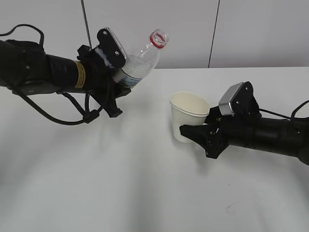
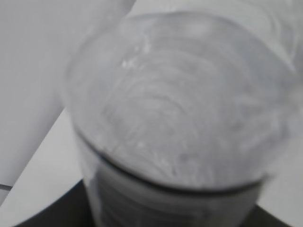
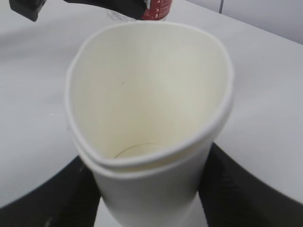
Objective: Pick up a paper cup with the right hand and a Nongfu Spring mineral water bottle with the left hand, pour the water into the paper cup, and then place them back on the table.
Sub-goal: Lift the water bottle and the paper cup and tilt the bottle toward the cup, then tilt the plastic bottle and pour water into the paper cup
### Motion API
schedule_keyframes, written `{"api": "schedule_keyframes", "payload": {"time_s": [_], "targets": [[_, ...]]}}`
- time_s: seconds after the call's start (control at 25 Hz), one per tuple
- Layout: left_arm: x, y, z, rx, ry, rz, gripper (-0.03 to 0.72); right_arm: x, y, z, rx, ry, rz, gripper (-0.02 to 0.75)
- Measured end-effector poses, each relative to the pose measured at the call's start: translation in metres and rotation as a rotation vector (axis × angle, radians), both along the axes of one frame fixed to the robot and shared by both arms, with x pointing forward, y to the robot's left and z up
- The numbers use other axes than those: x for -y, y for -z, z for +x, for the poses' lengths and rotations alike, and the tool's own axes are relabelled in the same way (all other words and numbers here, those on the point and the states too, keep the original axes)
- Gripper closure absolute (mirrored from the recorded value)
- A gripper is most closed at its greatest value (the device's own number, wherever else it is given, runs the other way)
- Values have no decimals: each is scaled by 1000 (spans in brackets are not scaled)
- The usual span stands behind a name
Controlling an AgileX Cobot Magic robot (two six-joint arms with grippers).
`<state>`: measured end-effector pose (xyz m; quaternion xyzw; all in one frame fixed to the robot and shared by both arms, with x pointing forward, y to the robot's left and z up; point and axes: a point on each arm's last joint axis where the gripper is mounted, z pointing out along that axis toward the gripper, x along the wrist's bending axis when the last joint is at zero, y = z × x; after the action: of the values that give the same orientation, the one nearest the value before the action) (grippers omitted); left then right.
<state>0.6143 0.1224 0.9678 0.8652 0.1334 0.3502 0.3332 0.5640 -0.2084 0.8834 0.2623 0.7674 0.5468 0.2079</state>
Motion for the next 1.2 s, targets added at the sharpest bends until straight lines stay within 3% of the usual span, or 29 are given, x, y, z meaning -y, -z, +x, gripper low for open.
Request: {"api": "schedule_keyframes", "payload": {"time_s": [0.6, 1.2], "targets": [[5, -27, 16, 152, 28, 205, 378, 1, -11, 23, 7, 44, -18, 306], [12, -34, 15, 266, 65, 445, 379, -6, -18, 28, -29, -77, -30, 307]]}}
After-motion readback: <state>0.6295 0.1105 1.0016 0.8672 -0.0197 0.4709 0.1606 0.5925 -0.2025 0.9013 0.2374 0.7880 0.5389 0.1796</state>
